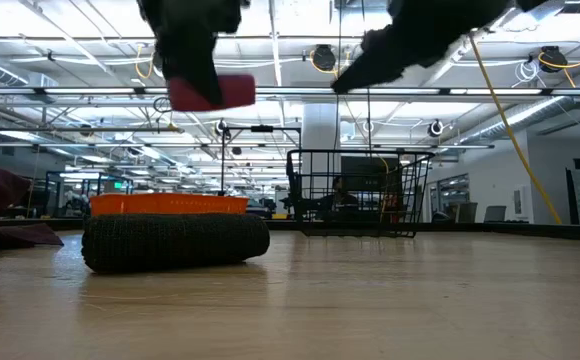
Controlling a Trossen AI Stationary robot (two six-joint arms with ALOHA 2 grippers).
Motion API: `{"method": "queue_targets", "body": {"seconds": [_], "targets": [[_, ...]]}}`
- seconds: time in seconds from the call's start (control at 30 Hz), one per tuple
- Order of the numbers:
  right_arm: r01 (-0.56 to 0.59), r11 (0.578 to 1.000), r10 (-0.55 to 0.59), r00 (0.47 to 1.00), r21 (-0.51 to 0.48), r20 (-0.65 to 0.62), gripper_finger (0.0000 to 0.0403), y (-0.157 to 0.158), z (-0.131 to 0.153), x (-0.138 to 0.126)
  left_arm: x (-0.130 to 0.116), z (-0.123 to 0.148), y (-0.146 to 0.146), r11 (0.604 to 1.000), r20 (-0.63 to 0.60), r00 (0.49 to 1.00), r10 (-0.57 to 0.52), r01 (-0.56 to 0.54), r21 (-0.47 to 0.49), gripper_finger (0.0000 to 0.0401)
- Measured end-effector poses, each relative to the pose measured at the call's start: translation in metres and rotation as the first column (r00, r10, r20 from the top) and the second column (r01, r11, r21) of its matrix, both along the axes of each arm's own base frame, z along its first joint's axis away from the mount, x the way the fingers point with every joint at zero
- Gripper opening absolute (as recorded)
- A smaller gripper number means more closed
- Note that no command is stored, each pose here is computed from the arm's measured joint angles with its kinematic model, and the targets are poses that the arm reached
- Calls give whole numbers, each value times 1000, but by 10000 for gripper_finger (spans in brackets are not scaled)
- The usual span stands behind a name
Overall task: Pick & Place Medicine items
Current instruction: Put the pink bandage into the bottom orange basket
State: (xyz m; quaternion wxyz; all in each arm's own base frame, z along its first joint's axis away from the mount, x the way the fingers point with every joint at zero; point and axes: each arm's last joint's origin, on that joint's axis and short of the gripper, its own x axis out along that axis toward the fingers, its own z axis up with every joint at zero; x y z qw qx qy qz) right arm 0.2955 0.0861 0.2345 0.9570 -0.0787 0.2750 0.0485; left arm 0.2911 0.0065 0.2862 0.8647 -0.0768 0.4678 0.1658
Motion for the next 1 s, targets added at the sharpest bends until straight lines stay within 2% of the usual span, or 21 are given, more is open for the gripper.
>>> {"method": "queue_targets", "body": {"seconds": [0.17, 0.33, 0.47, 0.67, 0.9, 0.93, 1.0], "targets": [[-7, 1000, 8, 1000, 5, -5, 195, 0, -2, -5, -11, -39, 36, 990, -105, 984, 144, -144, 1, 78], [-1, 1000, 1, 1000, 3, -1, 186, -2, -8, -7, -27, -80, 72, 956, -95, 954, 283, -289, -57, 78], [-1, 1000, 1, 1000, 0, 23, 183, -3, -7, -6, -40, -100, 90, 932, -92, 934, 345, -352, -79, 78], [-9, 1000, 10, 999, -9, 37, 181, -2, -6, -5, -46, -114, 98, 933, -50, 946, 320, -324, -159, 78], [-13, 1000, 13, 999, -14, 42, 180, -2, -6, -5, -45, -114, 95, 938, -56, 951, 305, -310, -155, 79], [-13, 1000, 13, 999, -14, 42, 179, -2, -6, -5, -45, -114, 94, 935, -55, 948, 313, -318, -159, 88], [-13, 1000, 13, 999, -14, 42, 177, -2, -6, -5, -45, -114, 94, 931, -55, 944, 324, -329, -161, 136]]}}
